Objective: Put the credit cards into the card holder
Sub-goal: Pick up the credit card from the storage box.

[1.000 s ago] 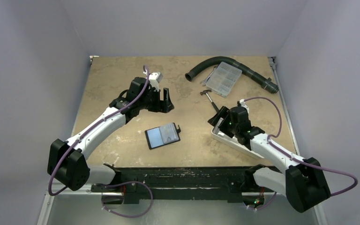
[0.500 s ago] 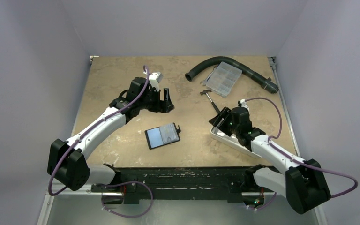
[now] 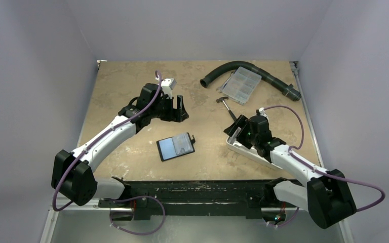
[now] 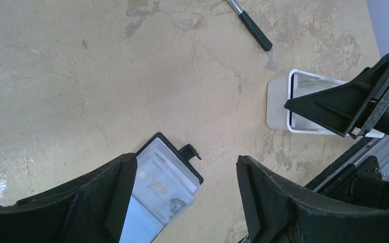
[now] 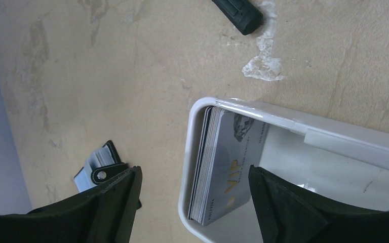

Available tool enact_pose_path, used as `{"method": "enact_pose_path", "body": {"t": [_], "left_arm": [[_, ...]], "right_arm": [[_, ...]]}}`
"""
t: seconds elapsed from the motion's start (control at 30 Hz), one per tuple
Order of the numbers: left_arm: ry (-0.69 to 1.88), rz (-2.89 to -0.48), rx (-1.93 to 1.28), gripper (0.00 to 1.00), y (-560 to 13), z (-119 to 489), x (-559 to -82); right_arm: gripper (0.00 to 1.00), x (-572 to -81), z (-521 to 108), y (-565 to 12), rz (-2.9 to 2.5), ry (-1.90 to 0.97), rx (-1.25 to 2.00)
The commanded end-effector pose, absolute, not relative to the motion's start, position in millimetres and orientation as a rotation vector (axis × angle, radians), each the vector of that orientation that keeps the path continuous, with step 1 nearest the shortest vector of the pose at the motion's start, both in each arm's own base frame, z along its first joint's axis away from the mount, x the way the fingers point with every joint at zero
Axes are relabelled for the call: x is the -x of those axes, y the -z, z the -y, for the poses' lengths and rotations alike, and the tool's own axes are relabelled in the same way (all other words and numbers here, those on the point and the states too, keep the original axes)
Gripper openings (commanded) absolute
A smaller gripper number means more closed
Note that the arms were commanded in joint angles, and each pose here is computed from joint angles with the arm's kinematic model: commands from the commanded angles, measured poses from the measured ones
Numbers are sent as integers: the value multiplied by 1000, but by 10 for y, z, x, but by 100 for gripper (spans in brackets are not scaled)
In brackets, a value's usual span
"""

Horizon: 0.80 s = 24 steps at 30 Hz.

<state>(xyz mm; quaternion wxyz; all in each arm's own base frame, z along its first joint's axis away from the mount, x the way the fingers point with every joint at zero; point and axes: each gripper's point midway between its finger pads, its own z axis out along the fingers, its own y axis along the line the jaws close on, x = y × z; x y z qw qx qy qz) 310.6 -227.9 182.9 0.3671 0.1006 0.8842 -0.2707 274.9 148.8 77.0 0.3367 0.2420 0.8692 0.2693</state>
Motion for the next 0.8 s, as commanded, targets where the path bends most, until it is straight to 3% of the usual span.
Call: {"method": "enact_pose_path", "body": {"t": [0.0, 0.2, 0.77], "left_arm": [[708, -2238, -289, 76, -1849, 2307, -3146], [708, -2242, -287, 76, -1833, 2307, -3146], [715, -2247, -294, 76, -1819, 2320, -3140]], "right_arm": [[86, -2773, -1495, -695, -2283, -697, -635], [83, -2831, -1597, -648, -2275, -762, -631], [48, -2898, -1601, -960, -2179, -829, -619]]}}
